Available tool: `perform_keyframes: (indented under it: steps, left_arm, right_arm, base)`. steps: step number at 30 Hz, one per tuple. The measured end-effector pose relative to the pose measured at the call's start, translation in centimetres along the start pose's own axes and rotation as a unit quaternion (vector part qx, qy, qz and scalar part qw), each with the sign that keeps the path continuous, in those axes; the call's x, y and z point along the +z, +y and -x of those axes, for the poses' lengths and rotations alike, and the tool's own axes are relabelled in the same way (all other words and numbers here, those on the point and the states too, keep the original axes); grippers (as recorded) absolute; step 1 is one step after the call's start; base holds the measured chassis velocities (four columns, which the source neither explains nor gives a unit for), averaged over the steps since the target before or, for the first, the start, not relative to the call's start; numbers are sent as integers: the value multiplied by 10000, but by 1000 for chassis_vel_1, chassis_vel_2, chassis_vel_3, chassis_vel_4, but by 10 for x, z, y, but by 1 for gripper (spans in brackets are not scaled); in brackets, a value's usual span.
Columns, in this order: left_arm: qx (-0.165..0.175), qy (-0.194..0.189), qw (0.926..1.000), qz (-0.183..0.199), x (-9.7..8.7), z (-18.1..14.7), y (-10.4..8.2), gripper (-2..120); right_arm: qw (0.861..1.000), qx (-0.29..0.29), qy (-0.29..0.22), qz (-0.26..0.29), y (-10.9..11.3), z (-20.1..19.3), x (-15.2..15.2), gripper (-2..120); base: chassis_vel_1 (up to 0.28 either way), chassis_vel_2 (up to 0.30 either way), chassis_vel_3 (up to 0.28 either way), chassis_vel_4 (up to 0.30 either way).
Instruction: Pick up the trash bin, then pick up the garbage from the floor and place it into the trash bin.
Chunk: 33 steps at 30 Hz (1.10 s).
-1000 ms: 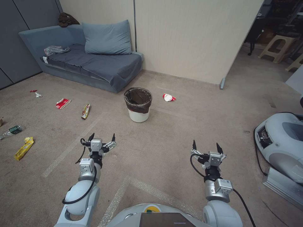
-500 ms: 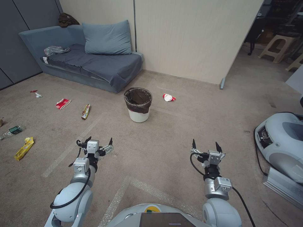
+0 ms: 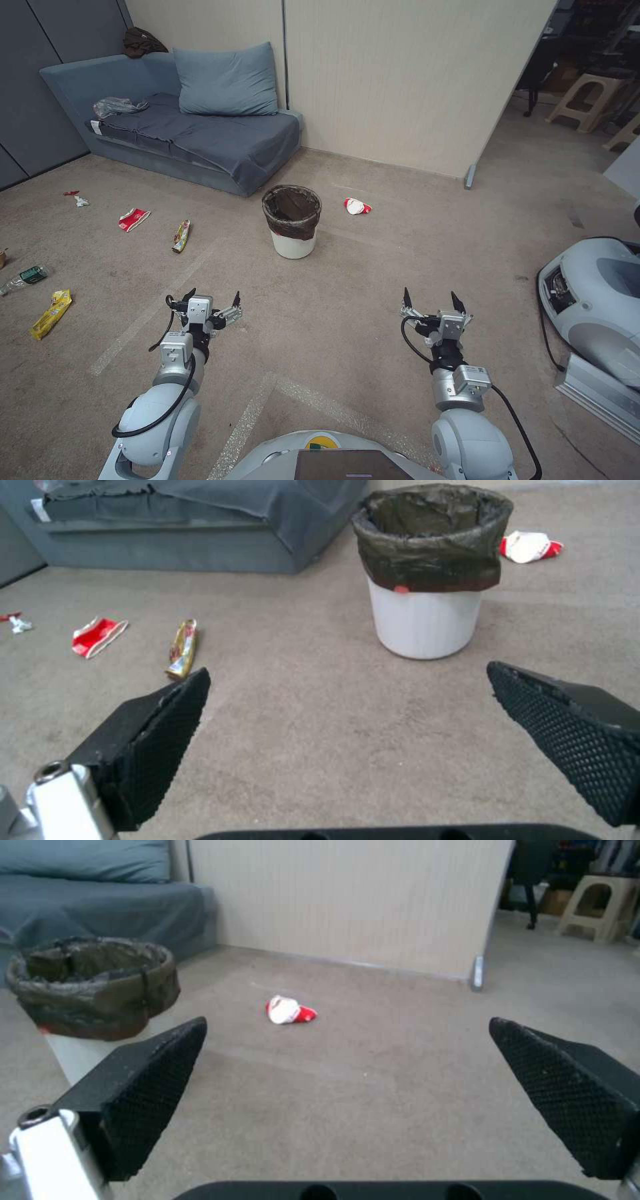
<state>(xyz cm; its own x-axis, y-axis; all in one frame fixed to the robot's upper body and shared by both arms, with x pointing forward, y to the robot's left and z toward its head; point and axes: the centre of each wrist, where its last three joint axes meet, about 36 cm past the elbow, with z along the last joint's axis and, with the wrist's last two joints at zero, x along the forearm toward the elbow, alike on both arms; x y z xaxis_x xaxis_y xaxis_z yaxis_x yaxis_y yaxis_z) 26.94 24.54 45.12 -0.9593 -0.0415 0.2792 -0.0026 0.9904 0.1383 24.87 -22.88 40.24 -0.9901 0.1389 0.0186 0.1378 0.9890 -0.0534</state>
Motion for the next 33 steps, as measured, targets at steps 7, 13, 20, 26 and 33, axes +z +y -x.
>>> perform_keyframes:
  steps: [7, 13, 20, 26, 33]
  left_arm:
    - [-15, -11, 10000, 4, 0, 1, 1, 100]
    - [-37, -27, 10000, 1, -1, 1, 1, 100]
    - [-62, -33, 10000, -31, 0, 2, -1, 100]
    - [-91, -42, 9999, -3, -1, 4, -1, 100]
    - [-142, -42, 9999, 59, -1, 5, 0, 100]
  right_arm:
    - [10000, -63, 2, -34, -1, 3, 1, 100]
    - [9999, -132, 13, -21, -1, 7, 4, 100]
    - [9999, -125, 39, 31, 1, 7, 7, 100]
    - [9999, -134, 34, 68, 4, 5, 8, 100]
    - [9999, -140, 32, 55, 4, 5, 9, 100]
  base:
    - [-8, 6, 3, -6]
    - [-84, 96, 91, -90]
    - [-133, 142, 129, -143]
    - [-120, 108, 126, -113]
    - [-97, 116, 108, -116]
